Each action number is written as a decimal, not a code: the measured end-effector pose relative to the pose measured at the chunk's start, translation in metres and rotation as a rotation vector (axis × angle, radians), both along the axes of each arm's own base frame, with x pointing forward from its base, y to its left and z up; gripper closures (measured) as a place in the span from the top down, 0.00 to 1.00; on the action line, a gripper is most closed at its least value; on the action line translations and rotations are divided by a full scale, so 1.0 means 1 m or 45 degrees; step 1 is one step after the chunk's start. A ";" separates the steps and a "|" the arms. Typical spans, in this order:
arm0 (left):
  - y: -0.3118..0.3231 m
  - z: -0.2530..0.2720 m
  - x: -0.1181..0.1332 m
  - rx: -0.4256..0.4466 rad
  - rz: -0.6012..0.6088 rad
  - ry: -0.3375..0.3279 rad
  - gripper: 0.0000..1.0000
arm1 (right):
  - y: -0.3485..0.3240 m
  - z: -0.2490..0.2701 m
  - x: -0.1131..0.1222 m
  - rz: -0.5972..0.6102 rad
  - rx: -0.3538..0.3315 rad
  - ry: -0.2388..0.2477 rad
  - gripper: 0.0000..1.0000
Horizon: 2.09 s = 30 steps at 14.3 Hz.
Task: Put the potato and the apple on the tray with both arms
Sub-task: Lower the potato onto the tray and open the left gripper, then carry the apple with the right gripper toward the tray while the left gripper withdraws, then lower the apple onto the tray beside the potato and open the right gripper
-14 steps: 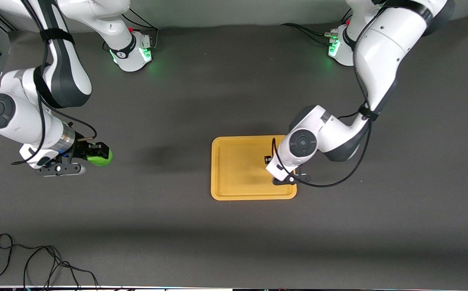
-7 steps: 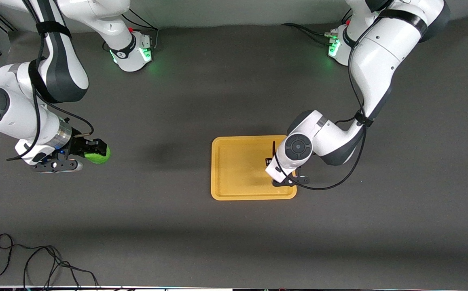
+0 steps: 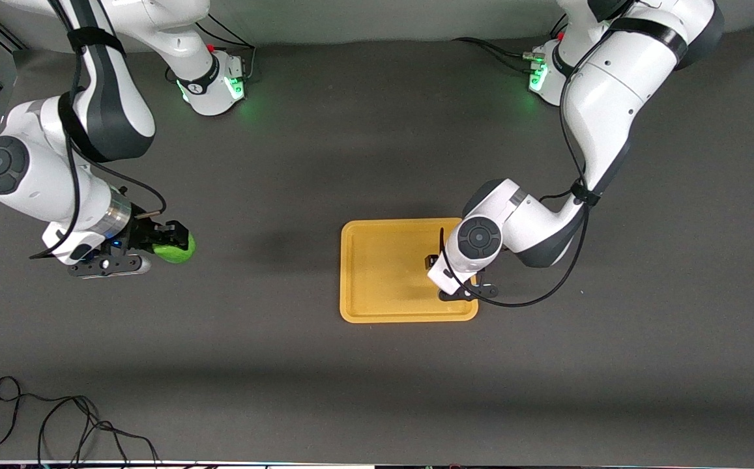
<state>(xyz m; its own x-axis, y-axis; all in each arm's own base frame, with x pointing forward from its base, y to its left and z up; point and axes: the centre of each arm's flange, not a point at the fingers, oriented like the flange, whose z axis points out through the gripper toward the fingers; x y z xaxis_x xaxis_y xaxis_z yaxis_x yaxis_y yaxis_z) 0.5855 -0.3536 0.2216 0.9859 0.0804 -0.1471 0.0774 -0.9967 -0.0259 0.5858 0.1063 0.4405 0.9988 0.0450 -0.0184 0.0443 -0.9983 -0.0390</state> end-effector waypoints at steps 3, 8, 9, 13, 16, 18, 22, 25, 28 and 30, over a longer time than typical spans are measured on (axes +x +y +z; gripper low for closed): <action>0.016 0.021 0.018 -0.002 0.040 -0.040 1.00 | 0.040 0.007 -0.001 -0.002 0.004 -0.020 0.68; 0.128 0.160 0.062 -0.103 0.109 -0.096 1.00 | 0.090 -0.003 0.004 -0.093 0.008 -0.006 0.68; 0.162 0.189 0.064 -0.135 0.098 -0.081 1.00 | 0.112 -0.009 0.002 -0.128 0.013 0.007 0.68; 0.286 0.272 0.052 -0.167 0.015 -0.081 1.00 | 0.230 -0.037 -0.016 -0.313 0.058 0.049 0.68; 0.312 0.307 0.035 -0.099 -0.002 -0.128 1.00 | 0.279 -0.075 -0.008 -0.461 0.089 0.018 0.68; 0.325 0.318 0.022 -0.054 -0.032 -0.144 1.00 | 0.295 -0.107 0.005 -0.481 0.107 -0.021 0.68; 0.351 0.317 0.006 -0.007 -0.066 -0.129 1.00 | 0.326 -0.180 0.010 -0.453 0.205 -0.070 0.68; 0.350 0.318 0.004 -0.001 -0.068 -0.135 1.00 | 0.339 -0.215 0.009 -0.451 0.256 -0.068 0.68; 0.349 0.330 0.001 0.011 -0.067 -0.143 1.00 | 0.345 -0.219 0.008 -0.449 0.262 -0.065 0.68; 0.350 0.333 -0.001 0.016 -0.062 -0.143 1.00 | 0.345 -0.217 0.009 -0.465 0.266 -0.065 0.68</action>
<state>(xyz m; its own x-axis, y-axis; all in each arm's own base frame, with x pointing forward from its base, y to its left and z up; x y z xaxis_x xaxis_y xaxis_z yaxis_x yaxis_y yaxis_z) 0.5847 -0.0031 0.5548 0.9988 0.0331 -0.0351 0.0320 -0.9990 -0.0321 0.5947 0.4515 0.2234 0.9492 -0.3147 0.0031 -0.3040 -0.9196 -0.2487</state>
